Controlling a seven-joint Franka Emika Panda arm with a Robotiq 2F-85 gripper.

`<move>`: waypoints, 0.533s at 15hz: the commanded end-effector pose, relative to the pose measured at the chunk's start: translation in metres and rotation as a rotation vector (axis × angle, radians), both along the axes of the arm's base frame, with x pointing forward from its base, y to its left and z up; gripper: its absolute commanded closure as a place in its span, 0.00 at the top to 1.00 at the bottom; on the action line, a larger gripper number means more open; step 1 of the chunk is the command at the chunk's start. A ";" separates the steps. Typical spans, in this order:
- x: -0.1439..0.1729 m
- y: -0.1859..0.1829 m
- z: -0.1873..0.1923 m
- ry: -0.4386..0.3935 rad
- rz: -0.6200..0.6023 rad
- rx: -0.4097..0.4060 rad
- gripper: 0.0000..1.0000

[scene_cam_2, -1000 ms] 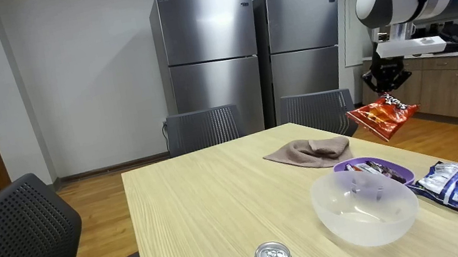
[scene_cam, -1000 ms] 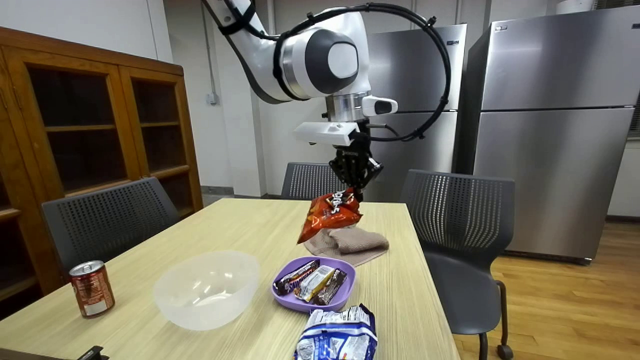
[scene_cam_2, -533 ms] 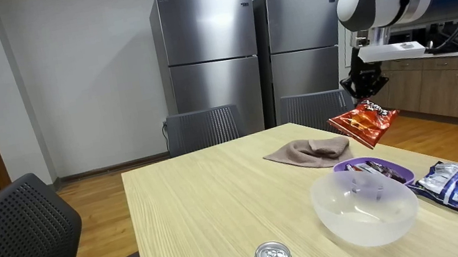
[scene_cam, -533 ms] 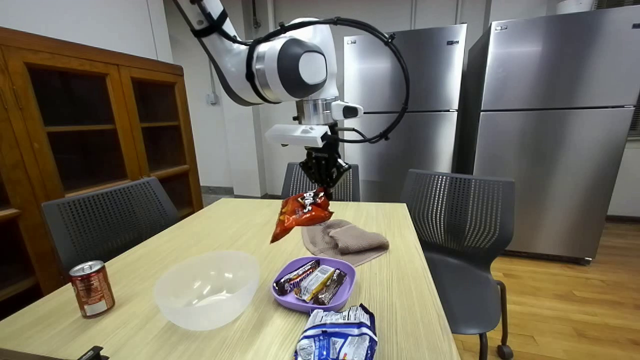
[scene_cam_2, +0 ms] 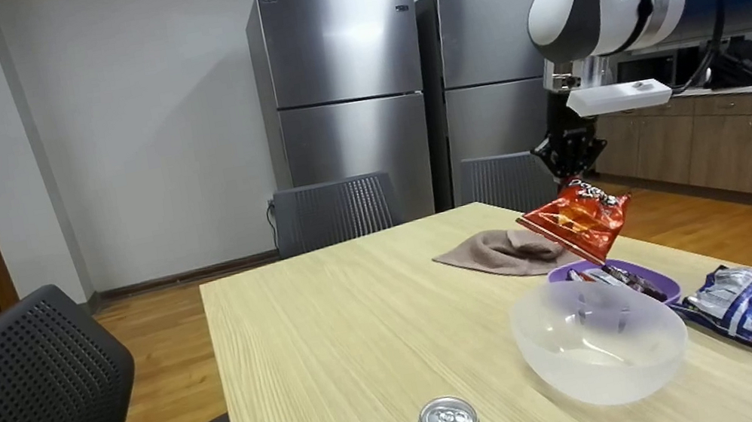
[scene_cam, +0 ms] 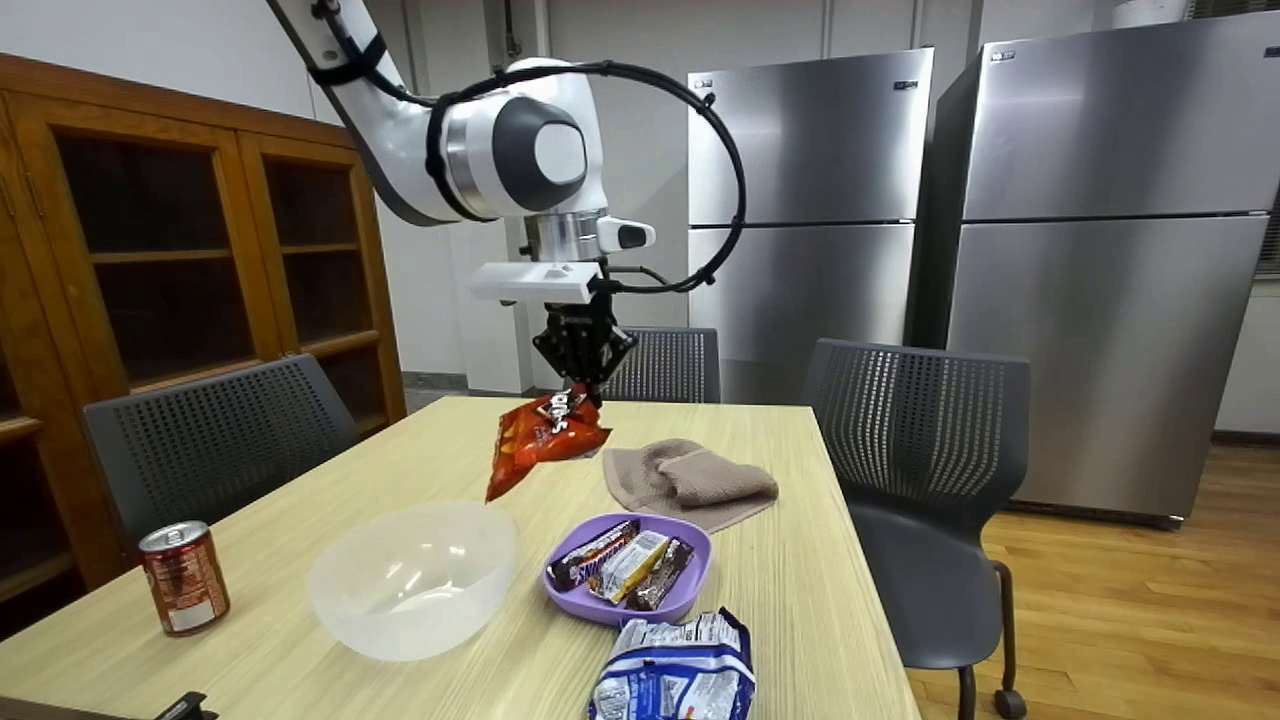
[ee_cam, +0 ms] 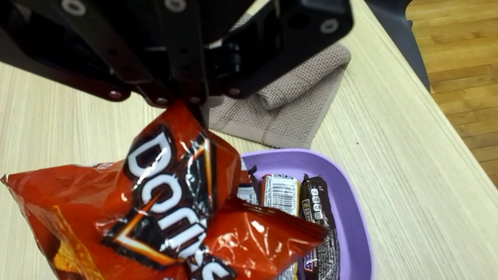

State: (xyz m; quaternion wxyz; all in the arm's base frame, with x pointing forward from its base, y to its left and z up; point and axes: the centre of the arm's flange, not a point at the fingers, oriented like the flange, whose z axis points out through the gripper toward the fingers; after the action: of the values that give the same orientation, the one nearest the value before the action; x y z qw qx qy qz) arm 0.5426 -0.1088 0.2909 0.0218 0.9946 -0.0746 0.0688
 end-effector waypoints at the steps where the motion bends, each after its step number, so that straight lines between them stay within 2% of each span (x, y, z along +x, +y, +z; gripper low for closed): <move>1: -0.019 0.031 -0.004 0.003 0.117 -0.012 0.00; 8: -0.043 0.067 -0.037 0.046 0.298 -0.016 0.00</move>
State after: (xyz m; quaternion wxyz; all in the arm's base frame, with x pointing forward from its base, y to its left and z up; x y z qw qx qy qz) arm 0.5174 -0.0496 0.2571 0.0168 0.9981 0.0357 0.0468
